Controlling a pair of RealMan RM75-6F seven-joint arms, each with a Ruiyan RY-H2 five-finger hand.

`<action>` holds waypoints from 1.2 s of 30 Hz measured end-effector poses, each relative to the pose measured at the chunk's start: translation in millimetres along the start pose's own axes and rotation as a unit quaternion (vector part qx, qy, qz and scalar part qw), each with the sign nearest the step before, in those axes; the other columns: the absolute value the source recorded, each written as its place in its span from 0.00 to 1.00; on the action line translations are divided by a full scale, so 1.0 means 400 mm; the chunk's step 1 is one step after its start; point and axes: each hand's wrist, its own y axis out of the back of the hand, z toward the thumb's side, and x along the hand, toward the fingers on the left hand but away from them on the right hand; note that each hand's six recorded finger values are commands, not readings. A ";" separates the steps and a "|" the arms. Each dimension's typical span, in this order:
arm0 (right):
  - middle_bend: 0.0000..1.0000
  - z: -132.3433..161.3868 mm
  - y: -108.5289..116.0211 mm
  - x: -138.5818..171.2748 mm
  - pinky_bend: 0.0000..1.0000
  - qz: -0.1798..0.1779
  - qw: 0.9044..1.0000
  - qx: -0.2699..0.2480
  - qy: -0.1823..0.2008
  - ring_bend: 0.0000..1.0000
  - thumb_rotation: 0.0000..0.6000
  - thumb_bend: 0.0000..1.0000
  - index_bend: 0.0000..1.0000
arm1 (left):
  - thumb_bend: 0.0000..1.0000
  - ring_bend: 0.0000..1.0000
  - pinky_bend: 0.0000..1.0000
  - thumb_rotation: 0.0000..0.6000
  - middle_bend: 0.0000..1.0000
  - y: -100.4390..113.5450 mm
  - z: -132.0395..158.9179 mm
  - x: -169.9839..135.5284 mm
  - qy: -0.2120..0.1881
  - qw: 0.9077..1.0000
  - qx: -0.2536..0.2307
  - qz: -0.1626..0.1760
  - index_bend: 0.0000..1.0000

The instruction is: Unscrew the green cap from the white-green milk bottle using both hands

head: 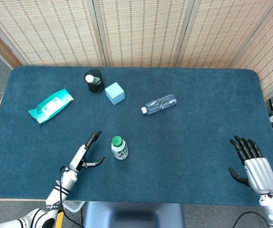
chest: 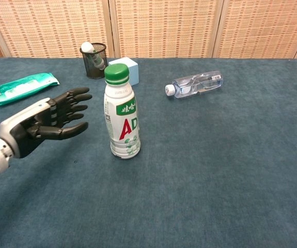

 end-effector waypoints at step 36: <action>0.00 -0.007 0.002 -0.004 0.00 0.014 1.000 -0.015 -0.003 0.00 1.00 0.23 0.00 | 0.34 0.00 0.00 1.00 0.00 -0.161 0.078 0.095 -0.031 0.998 0.006 -0.052 0.00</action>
